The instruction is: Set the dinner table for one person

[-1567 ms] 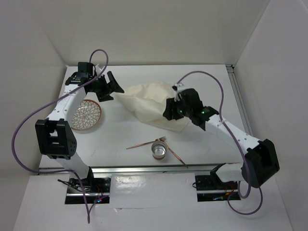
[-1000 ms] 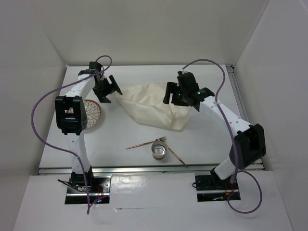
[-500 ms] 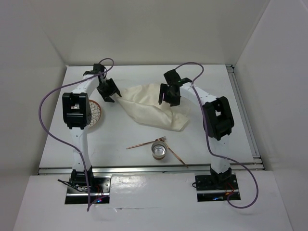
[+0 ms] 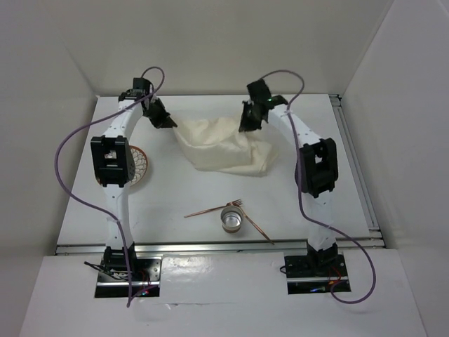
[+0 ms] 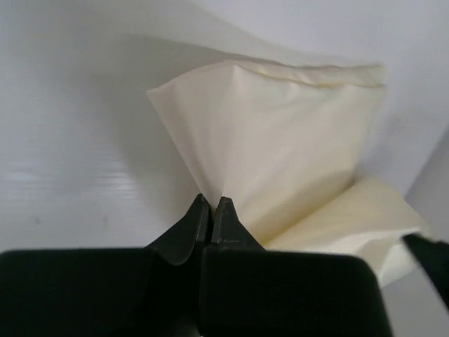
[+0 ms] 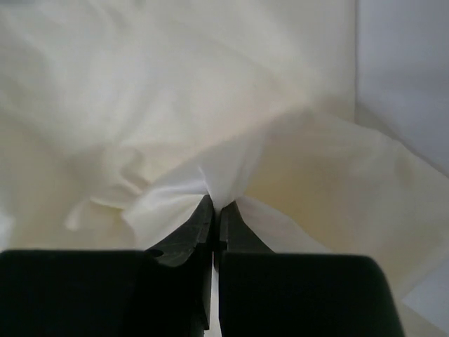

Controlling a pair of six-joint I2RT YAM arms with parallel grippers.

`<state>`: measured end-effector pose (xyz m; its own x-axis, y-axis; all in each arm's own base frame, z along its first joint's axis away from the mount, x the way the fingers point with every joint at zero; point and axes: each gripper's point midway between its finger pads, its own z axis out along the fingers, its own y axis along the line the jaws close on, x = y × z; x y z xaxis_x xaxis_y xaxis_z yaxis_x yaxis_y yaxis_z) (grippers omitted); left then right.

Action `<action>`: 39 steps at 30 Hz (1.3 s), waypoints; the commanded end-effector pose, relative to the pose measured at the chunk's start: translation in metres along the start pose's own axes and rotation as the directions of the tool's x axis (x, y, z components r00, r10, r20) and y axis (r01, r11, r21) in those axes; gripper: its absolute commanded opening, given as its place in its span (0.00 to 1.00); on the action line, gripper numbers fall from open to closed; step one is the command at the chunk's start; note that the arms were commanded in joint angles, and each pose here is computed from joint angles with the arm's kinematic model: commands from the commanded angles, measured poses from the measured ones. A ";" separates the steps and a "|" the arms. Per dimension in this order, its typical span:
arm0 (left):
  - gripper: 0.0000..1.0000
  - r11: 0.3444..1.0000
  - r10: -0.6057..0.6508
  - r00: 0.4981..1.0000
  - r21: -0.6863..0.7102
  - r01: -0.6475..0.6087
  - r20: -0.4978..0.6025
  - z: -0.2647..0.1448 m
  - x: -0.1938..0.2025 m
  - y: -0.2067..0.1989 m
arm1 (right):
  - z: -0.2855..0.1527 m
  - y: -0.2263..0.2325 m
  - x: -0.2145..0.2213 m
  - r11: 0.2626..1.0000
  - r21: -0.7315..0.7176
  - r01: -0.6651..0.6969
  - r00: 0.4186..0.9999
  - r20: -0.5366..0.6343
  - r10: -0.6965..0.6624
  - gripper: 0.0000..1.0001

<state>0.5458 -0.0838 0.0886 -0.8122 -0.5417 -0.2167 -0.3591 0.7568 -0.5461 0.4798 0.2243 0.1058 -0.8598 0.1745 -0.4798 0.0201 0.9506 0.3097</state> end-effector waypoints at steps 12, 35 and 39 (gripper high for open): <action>0.00 0.833 -0.001 0.927 0.513 -0.206 0.376 -0.234 -0.059 -0.131 | -0.264 0.020 -0.182 0.909 -0.335 0.250 0.711 0.700 0.062 0.00; 0.90 0.994 0.098 0.988 0.044 -0.104 0.118 -0.100 0.090 -0.018 | -0.136 -0.142 -0.018 0.950 0.037 -0.310 0.922 0.257 0.290 0.79; 0.76 0.989 0.126 0.973 -0.105 -0.108 0.194 -0.128 0.073 -0.005 | -0.166 -0.142 0.000 0.951 0.037 -0.308 0.913 0.291 0.284 0.79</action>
<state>0.4444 -0.1115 0.1582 -0.7762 -0.5221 -0.3535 -0.2710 0.7824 -0.5607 0.4122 0.0580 0.1693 -0.6889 0.4821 -0.5413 0.2808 0.8660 0.4139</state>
